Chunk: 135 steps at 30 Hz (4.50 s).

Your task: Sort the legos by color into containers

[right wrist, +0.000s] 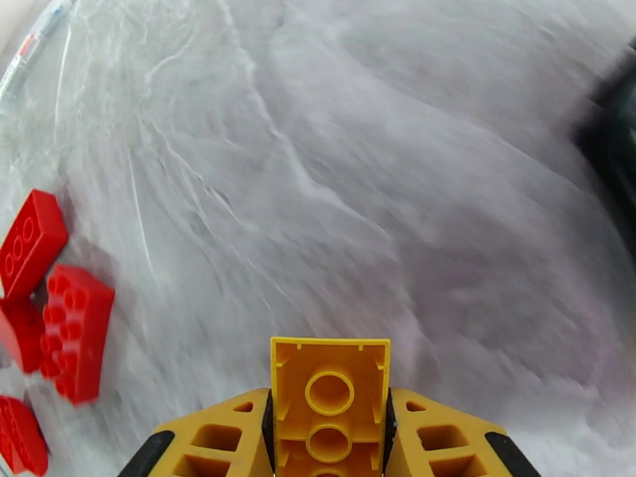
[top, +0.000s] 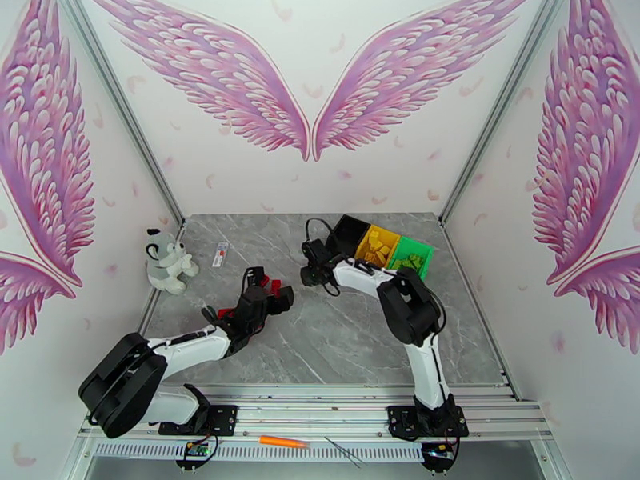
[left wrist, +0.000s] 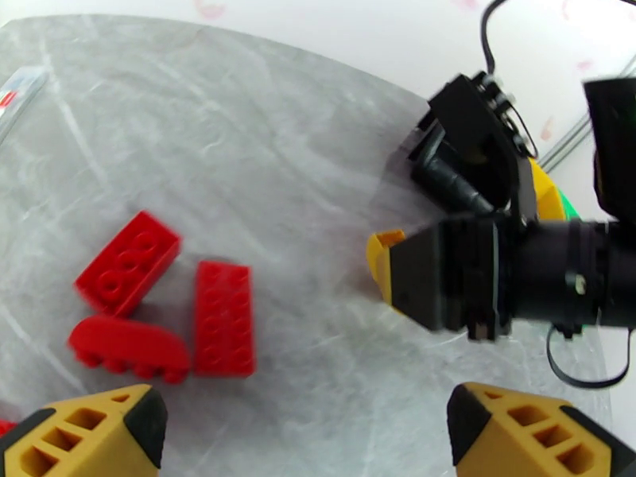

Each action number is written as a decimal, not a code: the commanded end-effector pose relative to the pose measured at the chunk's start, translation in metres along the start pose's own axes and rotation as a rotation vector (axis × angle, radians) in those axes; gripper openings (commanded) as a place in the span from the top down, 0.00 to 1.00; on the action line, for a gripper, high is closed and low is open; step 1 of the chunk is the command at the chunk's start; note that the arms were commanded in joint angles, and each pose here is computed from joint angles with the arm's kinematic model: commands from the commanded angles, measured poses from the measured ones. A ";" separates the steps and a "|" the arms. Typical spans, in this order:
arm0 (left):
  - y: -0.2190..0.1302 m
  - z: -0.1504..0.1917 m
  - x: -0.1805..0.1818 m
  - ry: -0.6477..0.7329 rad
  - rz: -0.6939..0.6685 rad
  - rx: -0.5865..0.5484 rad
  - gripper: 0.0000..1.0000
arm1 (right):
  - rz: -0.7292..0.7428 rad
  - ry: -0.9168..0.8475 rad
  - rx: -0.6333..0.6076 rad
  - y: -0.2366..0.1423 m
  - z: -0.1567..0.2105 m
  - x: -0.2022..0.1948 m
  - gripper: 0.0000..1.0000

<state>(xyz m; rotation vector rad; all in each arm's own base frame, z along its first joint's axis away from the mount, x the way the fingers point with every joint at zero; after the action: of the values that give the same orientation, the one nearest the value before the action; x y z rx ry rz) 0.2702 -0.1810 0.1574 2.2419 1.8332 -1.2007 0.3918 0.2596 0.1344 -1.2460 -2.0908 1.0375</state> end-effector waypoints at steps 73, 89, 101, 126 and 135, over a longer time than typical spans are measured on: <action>-0.071 0.048 0.102 0.013 -0.438 0.123 0.09 | -0.184 -0.004 -0.075 -0.053 0.093 0.069 0.15; -0.074 0.060 0.104 0.058 -0.455 0.191 0.22 | -0.184 0.009 -0.088 -0.063 0.097 0.066 0.16; -0.072 0.065 0.097 0.092 -0.452 0.191 0.40 | -0.165 0.019 -0.080 -0.063 0.103 0.063 0.16; -0.085 0.045 0.070 0.090 -0.337 0.203 0.61 | -0.156 0.019 -0.081 -0.065 0.104 0.062 0.17; -0.041 0.060 0.031 0.166 -0.275 0.269 0.68 | -0.104 0.024 -0.071 -0.070 0.112 0.052 0.16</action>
<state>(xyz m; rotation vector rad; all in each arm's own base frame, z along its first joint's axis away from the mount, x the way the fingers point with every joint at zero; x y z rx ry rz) 0.1886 -0.1439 0.1015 2.2691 2.3527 -1.4688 0.2551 0.2523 0.1218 -1.1147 -2.1768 0.9034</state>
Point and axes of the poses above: each hand's point on the last joint's axis, 136 mm out from that joint toward the fingers, its own y axis out along the fingers, its own x axis along the line the jaws close on, z = x × y, the point moved 9 cm from there along -y, back along the fingers, and after that the axes turned 10 degrees about -y, right-handed, at the moved point
